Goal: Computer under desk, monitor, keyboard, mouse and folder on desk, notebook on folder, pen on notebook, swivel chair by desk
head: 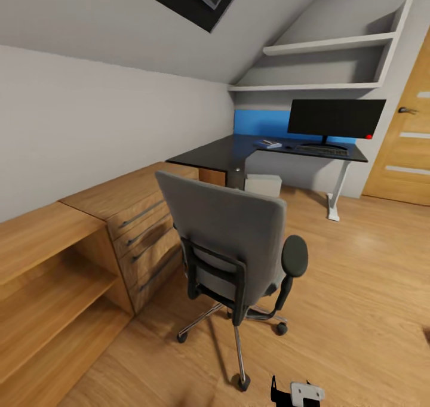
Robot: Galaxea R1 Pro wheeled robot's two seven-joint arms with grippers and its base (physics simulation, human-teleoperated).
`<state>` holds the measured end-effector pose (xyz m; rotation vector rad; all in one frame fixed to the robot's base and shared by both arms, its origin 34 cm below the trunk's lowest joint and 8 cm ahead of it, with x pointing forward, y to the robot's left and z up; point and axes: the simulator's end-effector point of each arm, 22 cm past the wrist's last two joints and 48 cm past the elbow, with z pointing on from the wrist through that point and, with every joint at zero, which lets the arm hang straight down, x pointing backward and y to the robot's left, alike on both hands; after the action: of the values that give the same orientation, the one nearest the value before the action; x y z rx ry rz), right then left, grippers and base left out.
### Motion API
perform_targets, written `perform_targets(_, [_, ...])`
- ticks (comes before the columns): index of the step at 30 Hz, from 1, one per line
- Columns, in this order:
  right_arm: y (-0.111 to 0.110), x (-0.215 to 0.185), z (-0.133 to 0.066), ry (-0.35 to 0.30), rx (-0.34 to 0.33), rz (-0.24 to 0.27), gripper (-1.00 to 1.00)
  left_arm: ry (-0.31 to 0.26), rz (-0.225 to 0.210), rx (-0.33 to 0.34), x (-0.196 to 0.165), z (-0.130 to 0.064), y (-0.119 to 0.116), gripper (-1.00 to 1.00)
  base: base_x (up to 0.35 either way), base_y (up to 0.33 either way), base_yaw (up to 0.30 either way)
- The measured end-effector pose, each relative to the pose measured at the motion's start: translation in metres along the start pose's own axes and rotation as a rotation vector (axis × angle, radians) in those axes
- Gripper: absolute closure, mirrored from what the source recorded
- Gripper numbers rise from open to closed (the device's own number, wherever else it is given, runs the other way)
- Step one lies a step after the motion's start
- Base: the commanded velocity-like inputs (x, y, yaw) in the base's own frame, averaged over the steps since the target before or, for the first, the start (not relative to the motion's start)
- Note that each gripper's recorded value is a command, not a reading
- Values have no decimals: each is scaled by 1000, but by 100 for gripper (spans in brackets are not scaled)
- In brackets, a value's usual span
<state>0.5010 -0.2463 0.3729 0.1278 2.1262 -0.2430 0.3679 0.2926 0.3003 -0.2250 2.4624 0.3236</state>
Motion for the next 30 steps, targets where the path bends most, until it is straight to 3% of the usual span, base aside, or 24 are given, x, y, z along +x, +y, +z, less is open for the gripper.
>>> perform_targets(7, [0,0,0,0,0,0,-100,0,0,-1,0,0,0,-100,0,179,-265])
perform_targets(30, [0,0,0,-1,0,-1,-100,0,0,-1,0,0,1,-100,0,33,-265])
